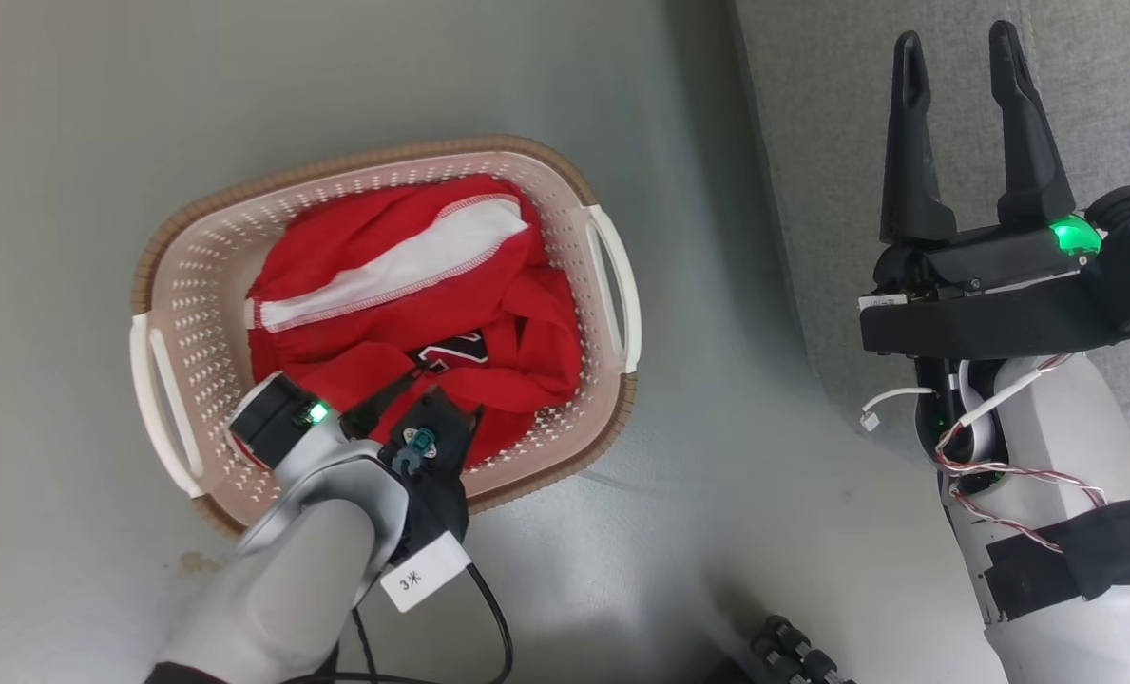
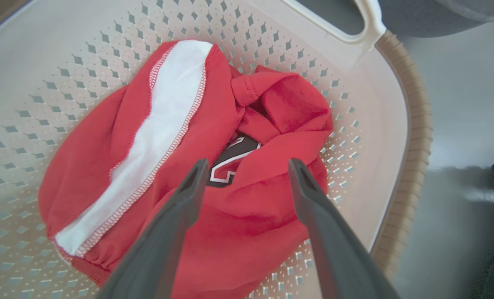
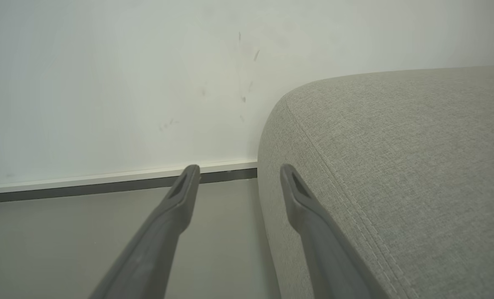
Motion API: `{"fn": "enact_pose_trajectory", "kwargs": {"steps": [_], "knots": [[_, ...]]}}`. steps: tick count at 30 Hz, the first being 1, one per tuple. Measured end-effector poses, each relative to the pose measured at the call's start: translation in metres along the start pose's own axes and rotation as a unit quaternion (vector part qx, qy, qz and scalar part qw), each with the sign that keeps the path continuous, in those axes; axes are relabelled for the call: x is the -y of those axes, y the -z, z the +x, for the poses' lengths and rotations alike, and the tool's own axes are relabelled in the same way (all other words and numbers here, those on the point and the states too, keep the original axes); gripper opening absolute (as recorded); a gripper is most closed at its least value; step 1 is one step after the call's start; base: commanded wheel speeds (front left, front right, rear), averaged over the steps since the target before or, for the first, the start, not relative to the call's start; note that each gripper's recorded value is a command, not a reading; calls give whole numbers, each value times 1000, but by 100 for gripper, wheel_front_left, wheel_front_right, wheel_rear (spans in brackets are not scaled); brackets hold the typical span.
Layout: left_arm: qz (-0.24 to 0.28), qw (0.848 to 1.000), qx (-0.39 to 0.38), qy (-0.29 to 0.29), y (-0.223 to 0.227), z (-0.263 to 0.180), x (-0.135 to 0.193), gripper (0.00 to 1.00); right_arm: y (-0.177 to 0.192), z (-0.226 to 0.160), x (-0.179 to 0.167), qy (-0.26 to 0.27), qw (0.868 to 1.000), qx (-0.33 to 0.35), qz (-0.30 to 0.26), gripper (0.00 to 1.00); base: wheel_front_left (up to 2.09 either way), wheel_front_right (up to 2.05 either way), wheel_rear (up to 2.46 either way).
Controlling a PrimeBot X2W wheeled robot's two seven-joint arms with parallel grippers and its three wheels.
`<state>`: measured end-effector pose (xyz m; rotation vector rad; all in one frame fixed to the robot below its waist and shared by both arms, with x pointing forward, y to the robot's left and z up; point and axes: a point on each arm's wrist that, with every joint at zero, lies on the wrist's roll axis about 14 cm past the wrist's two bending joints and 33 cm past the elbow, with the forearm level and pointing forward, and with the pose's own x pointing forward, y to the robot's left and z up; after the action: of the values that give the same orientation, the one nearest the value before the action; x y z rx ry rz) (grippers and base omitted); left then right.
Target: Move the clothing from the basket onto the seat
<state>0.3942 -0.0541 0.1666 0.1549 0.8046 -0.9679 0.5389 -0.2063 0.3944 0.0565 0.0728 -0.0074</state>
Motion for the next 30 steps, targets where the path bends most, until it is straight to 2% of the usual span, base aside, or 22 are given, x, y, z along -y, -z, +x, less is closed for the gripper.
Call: {"fn": "enact_pose_trajectory", "kwargs": {"steps": [8,22,23,25,26,27,30], "knots": [[41,998,-50,20,22,8,0,100,6,-2,8,8,1000,-9,-7,100,0,0,0],[45,995,-88,33,37,16,4,100,10,-6,15,17,1000,-18,-12,100,0,0,0],[47,994,-89,34,37,17,4,96,11,-7,16,17,1000,-19,-13,100,0,0,0],[51,994,-93,36,37,18,4,42,11,-7,17,19,1000,-20,-14,100,0,0,0],[52,993,-94,38,37,18,5,24,11,-7,17,19,999,-20,-16,100,0,0,0],[52,993,-95,40,38,19,7,0,11,-8,18,19,999,-21,-18,100,0,0,0],[54,993,-94,44,36,19,11,0,12,-8,19,22,999,-23,-20,100,0,0,0]]}}
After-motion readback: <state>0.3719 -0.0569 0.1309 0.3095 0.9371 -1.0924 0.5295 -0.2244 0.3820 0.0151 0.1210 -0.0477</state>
